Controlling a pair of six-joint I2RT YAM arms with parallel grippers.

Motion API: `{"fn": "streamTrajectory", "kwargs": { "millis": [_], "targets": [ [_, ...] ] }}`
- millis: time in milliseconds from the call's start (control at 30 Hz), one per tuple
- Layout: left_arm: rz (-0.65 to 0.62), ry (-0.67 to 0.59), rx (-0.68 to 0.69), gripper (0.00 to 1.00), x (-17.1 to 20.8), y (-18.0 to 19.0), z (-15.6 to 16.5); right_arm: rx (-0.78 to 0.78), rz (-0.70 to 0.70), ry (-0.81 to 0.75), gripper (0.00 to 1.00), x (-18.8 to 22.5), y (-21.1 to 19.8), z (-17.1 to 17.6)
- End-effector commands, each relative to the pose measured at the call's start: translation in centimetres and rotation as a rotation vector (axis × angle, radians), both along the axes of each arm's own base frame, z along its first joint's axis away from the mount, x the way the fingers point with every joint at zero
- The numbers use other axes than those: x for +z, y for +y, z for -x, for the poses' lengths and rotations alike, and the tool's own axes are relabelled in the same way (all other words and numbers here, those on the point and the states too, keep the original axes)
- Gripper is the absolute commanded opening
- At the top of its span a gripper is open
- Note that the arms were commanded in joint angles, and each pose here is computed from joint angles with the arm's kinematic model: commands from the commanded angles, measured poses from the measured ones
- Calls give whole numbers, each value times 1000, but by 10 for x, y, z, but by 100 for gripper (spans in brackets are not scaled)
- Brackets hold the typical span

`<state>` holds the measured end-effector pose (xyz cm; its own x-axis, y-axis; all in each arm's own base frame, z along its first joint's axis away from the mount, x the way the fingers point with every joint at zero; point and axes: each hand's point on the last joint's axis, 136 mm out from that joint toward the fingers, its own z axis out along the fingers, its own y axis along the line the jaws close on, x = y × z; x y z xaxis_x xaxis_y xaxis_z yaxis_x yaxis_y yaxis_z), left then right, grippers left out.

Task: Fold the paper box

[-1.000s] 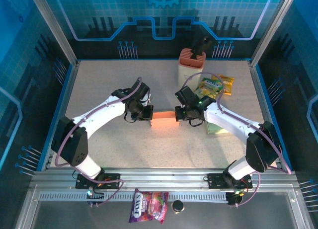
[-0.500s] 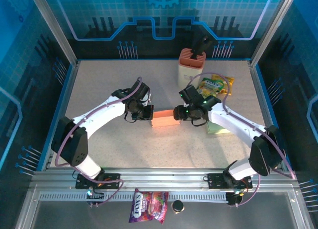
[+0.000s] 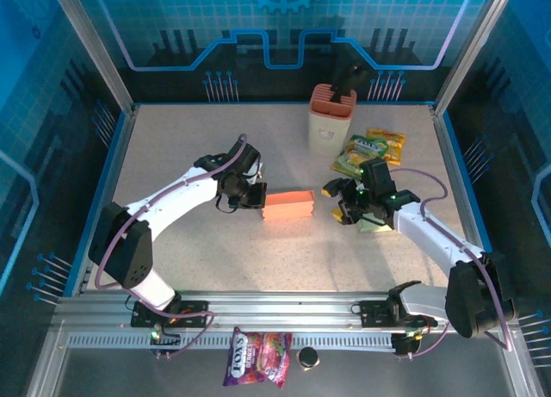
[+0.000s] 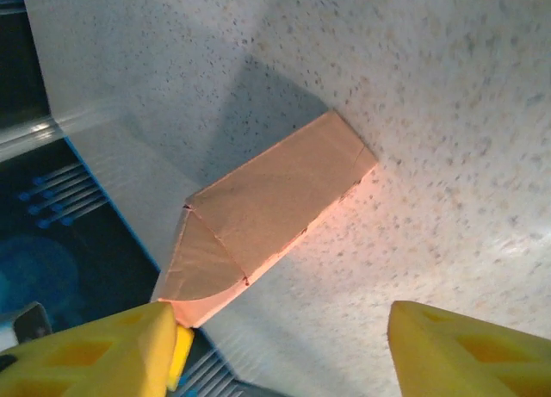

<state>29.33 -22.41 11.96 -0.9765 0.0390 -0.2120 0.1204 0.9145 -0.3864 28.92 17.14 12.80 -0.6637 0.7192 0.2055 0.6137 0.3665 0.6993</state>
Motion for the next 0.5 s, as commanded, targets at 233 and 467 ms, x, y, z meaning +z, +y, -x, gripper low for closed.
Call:
{"fn": "streamTrajectory", "kwargs": {
  "millis": [233,467],
  "targets": [
    [-17,-6,-34,0,4,-3,4,-65,-289,-35,76,24,34,-23],
    [-18,-8,-37,0,6,-4,2,3,-276,8,76,9,49,-18]
  ]
}}
